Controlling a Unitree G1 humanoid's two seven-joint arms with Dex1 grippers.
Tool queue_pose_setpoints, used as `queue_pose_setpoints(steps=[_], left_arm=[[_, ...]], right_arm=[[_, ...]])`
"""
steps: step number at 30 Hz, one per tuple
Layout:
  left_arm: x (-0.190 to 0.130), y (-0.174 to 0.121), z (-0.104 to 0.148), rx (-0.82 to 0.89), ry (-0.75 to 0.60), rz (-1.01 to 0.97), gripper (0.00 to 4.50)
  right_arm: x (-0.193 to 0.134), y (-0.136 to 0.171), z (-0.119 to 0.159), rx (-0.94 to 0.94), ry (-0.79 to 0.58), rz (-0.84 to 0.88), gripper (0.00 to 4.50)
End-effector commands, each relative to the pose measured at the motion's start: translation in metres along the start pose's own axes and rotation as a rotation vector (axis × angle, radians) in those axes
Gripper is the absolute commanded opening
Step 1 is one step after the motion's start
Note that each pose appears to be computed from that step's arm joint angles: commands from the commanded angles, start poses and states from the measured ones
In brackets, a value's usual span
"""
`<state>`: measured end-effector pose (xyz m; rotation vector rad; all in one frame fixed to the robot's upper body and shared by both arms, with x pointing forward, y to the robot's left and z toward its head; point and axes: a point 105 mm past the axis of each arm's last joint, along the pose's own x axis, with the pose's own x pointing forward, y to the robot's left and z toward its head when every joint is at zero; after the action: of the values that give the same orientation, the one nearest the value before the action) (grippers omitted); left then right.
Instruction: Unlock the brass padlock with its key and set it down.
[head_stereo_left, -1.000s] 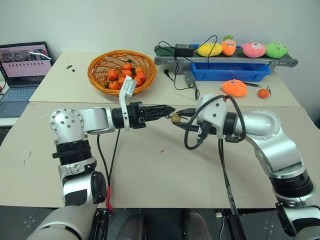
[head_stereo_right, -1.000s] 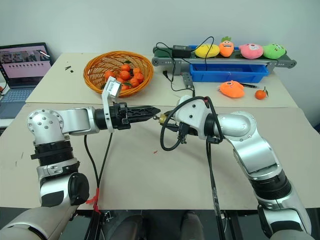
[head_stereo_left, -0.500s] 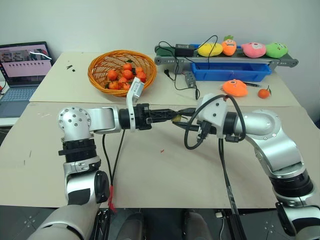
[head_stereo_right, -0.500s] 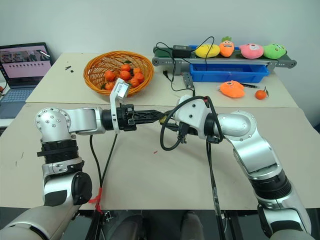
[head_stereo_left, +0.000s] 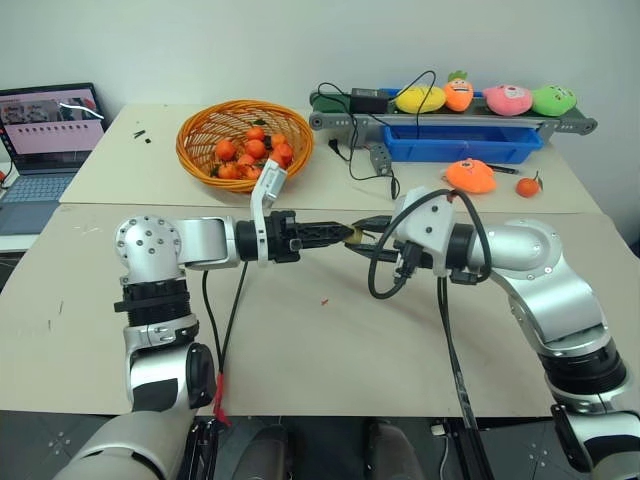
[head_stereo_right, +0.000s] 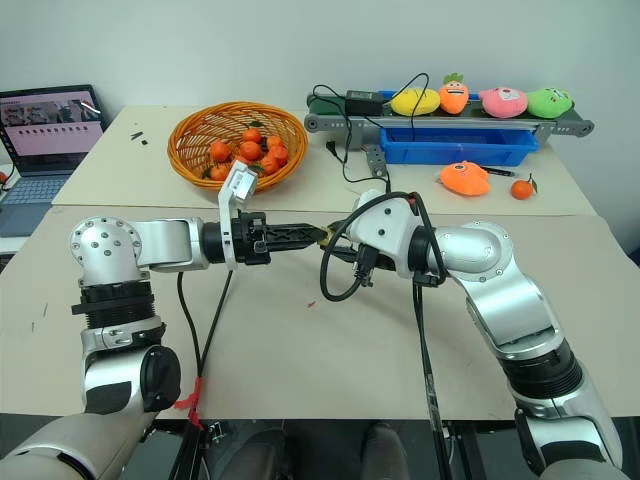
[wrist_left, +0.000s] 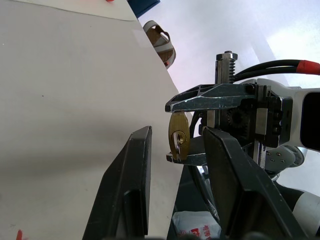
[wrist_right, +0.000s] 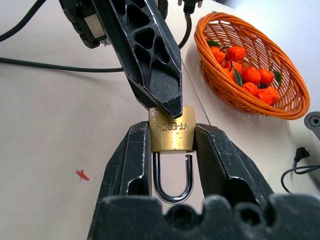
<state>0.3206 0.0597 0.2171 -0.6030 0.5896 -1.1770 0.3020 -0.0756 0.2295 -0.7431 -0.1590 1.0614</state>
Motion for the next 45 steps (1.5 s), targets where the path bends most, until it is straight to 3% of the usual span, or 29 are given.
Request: queue_pose_setpoints(steps=[1,13,17,18,19,45], left_arm=[[0.002,-0.01,0.01,0.044,-0.015,-0.025,1.69],[0.006,-0.016,0.014,0.065,-0.023,-0.044,1.69],[0.004,-0.016,0.014,0.061,-0.024,-0.045,0.6],[0.004,-0.016,0.013,0.061,-0.023,-0.048,0.11],[0.004,-0.016,0.013,0.06,-0.022,-0.05,0.01],[0.004,-0.011,0.004,0.054,0.02,-0.053,0.0]], right_arm=[[-0.002,-0.006,0.018,-0.068,-0.042,-0.03,0.9],[-0.001,-0.004,0.016,-0.064,-0.038,-0.02,0.9],[0.0,-0.004,0.016,-0.064,-0.041,-0.017,0.9],[0.0,-0.004,0.016,-0.065,-0.042,-0.017,0.9],[0.0,-0.004,0.017,-0.065,-0.042,-0.017,0.9],[0.0,-0.004,0.019,-0.073,-0.044,-0.018,0.9]])
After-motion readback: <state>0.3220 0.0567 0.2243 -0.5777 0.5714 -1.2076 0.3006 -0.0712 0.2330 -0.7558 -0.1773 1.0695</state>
